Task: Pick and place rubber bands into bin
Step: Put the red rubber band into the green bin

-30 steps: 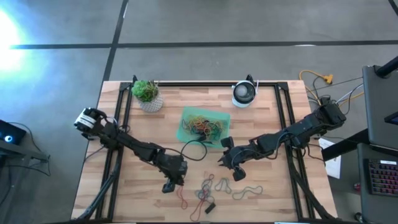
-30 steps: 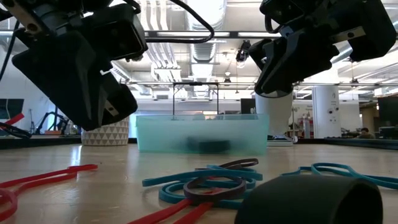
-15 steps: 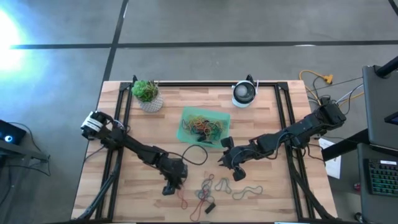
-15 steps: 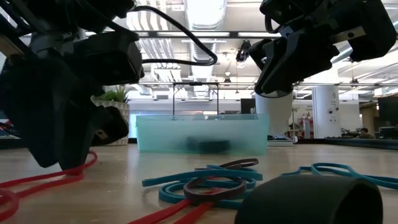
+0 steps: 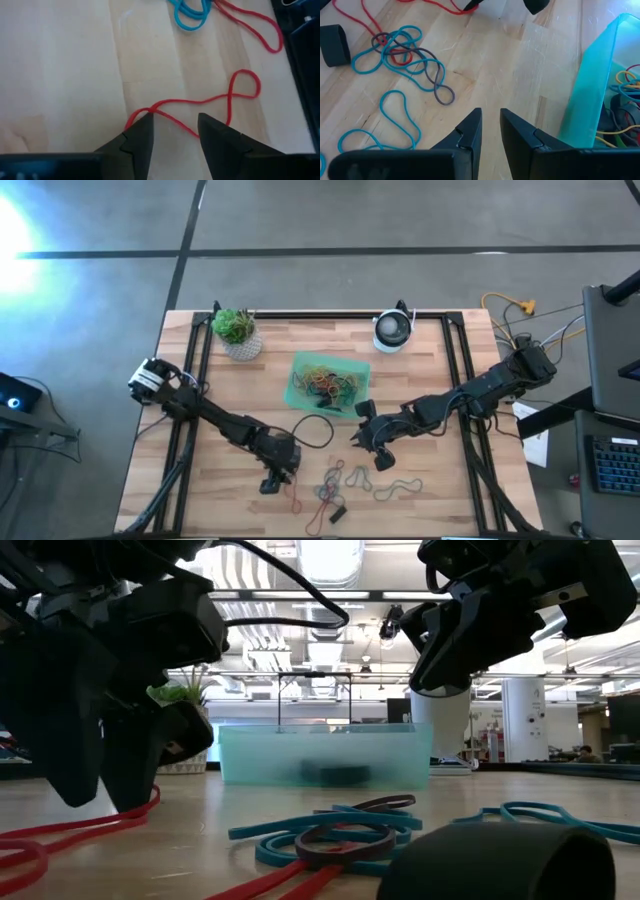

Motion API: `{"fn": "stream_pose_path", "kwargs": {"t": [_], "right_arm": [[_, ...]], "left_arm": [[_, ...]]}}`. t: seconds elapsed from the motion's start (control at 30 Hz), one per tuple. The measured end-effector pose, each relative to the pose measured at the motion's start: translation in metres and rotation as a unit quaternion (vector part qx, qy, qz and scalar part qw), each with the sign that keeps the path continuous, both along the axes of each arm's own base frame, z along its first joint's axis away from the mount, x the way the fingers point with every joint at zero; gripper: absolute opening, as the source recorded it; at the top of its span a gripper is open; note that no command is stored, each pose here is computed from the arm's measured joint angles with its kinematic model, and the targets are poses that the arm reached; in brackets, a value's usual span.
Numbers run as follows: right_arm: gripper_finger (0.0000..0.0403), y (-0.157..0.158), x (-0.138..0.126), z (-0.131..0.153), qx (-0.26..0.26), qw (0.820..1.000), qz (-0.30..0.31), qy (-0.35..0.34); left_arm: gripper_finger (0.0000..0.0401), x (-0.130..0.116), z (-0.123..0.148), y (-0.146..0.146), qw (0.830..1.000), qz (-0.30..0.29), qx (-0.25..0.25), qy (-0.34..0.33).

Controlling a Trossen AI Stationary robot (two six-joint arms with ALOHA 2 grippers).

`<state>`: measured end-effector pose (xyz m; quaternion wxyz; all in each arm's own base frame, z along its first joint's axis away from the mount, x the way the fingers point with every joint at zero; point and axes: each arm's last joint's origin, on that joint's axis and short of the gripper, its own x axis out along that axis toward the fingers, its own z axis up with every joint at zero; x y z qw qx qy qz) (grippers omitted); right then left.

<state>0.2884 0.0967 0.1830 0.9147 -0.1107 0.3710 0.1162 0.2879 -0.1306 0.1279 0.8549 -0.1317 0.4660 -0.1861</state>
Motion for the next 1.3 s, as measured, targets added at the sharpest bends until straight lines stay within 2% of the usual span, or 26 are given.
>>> {"fn": "stream_pose_path", "kwargs": {"t": [0.1, 0.33, 0.57, 0.73, 1.0, 1.13, 1.3], "right_arm": [[0.0063, 0.000, 0.000, 0.000, 0.000, 1.000, 0.000, 0.000], [0.0063, 0.000, 0.000, 0.000, 0.000, 1.000, 0.000, 0.000], [0.0063, 0.000, 0.000, 0.000, 0.000, 1.000, 0.000, 0.001], [0.0063, 0.000, 0.000, 0.000, 0.000, 1.000, 0.000, 0.000], [0.0063, 0.000, 0.000, 0.000, 0.000, 1.000, 0.000, 0.001], [0.0063, 0.000, 0.000, 0.000, 0.000, 1.000, 0.000, 0.001], [0.0063, 0.000, 0.000, 0.000, 0.000, 1.000, -0.001, 0.001]], "left_arm": [[0.0141, 0.000, -0.001, 0.001, 1.000, 0.003, 0.020, -0.010], [0.0141, -0.001, -0.009, 0.008, 0.993, 0.060, 0.104, -0.004], [0.0141, -0.002, -0.012, 0.010, 0.990, 0.068, 0.123, 0.004], [0.0142, -0.005, -0.015, 0.014, 0.981, 0.084, 0.172, 0.011], [0.0142, -0.006, -0.016, 0.014, 0.983, 0.073, 0.169, 0.016], [0.0142, -0.004, -0.014, 0.010, 0.990, 0.027, 0.136, 0.005], [0.0142, 0.000, -0.010, 0.005, 0.995, 0.000, 0.101, -0.023]]}}
